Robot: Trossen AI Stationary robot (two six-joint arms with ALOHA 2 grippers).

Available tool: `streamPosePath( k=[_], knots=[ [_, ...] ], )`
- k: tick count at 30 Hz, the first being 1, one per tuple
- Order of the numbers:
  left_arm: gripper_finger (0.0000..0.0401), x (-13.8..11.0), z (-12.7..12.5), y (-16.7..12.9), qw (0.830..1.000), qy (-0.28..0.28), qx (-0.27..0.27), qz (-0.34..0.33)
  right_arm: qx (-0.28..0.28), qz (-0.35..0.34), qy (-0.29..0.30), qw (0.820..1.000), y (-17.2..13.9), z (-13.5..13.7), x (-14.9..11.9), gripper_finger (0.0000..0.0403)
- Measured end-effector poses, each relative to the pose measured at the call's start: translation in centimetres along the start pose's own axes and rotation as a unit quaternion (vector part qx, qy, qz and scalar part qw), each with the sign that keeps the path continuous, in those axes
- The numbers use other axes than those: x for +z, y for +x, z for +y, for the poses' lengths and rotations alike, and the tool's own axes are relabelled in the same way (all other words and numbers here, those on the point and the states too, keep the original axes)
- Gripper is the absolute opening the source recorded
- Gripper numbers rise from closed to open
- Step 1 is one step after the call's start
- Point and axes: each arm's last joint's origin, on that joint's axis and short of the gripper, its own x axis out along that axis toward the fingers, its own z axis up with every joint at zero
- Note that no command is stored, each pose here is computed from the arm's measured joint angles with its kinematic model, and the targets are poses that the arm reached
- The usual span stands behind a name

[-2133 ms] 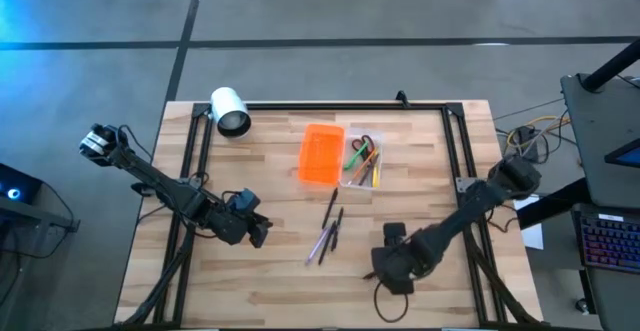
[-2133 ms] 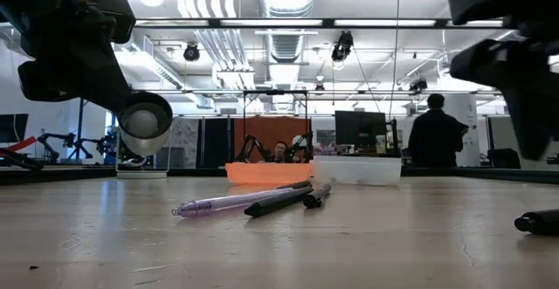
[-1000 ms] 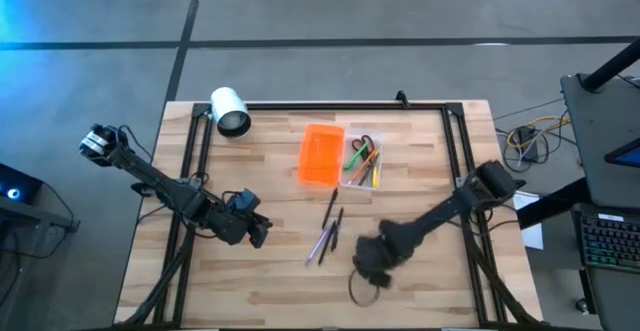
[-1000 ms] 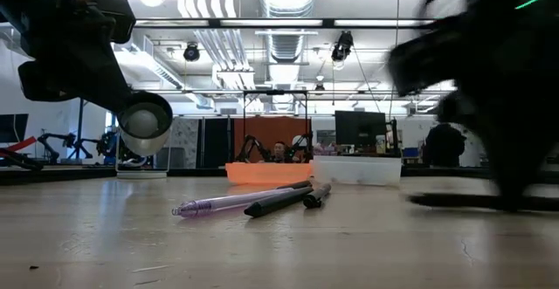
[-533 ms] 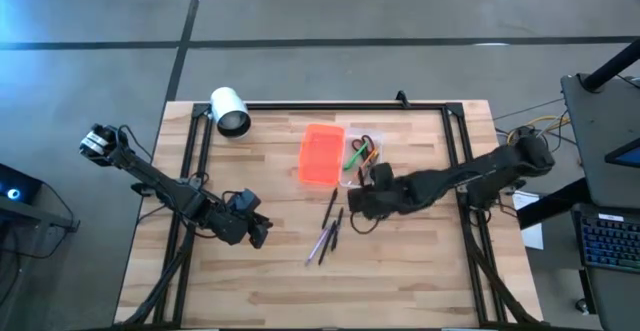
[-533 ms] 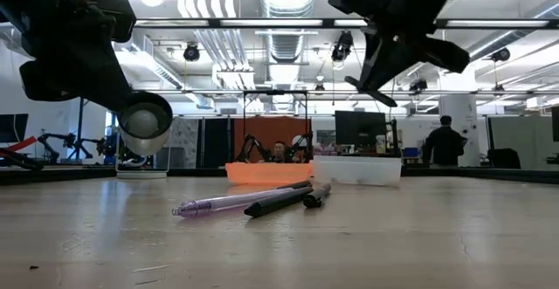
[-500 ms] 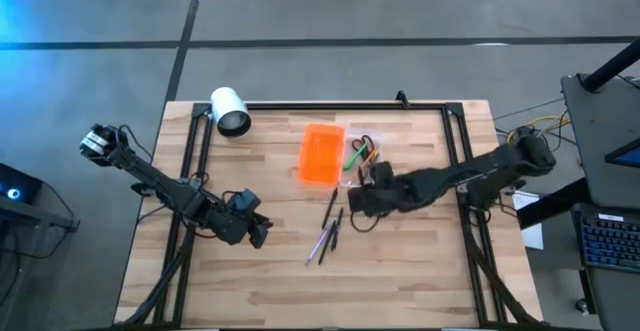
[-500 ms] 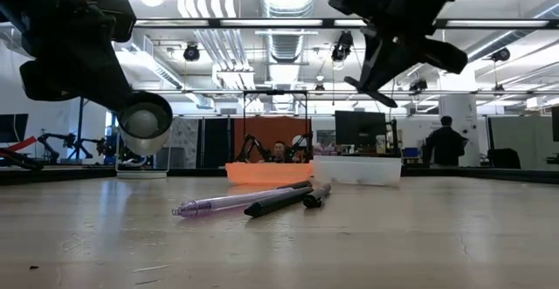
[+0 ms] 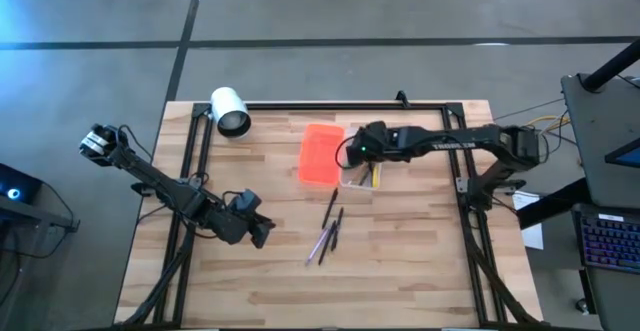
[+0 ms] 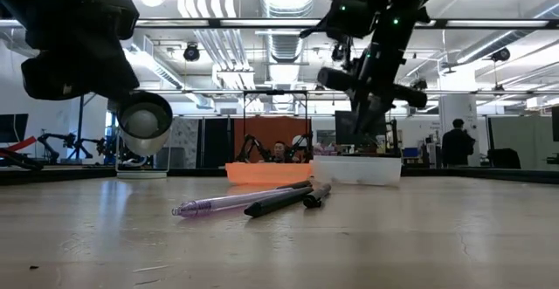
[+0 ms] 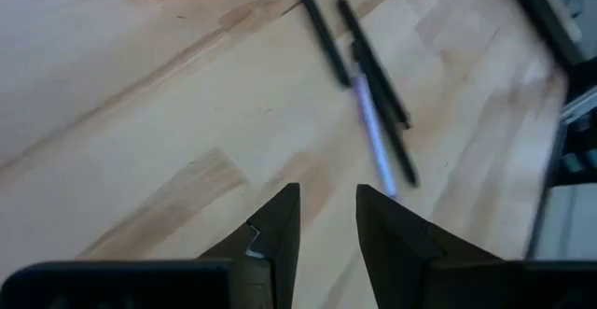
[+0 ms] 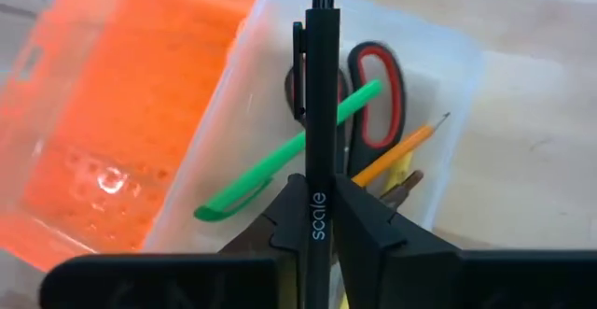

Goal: Pick & place school supplies into a supply box
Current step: Put the black pen into the orange supply box, then put the top black pen into the orange supply box

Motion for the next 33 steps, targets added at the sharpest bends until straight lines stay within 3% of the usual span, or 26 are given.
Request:
streamPosePath(
  k=[8, 16, 21, 27, 33],
  knots=[
    [0.0090, 0.2, -0.4, 0.0, 1.000, -0.020, -0.019, -0.010, -0.006, 0.015, 0.000, 1.000, 1.7, 0.3, -0.1, 0.0116],
    [0.0090, 0.5, -0.5, 0.0, 0.998, -0.034, -0.016, -0.053, 0.029, -0.055, -0.058, 0.996, -2.2, 1.3, -1.4, 0.0210],
    [0.0090, 0.8, -0.9, -0.1, 0.994, -0.047, -0.026, -0.091, 0.081, -0.090, -0.087, 0.989, -6.1, 2.0, -3.3, 0.0225],
    [0.0090, 1.2, -0.9, 0.0, 0.991, -0.049, -0.021, -0.123, 0.142, -0.088, -0.045, 0.985, -9.6, 2.3, -6.1, 0.0226],
    [0.0090, 1.2, -0.8, 0.2, 0.994, -0.032, -0.022, -0.099, 0.103, -0.034, 0.043, 0.993, -10.6, 1.3, -10.1, 0.0226]
  ],
)
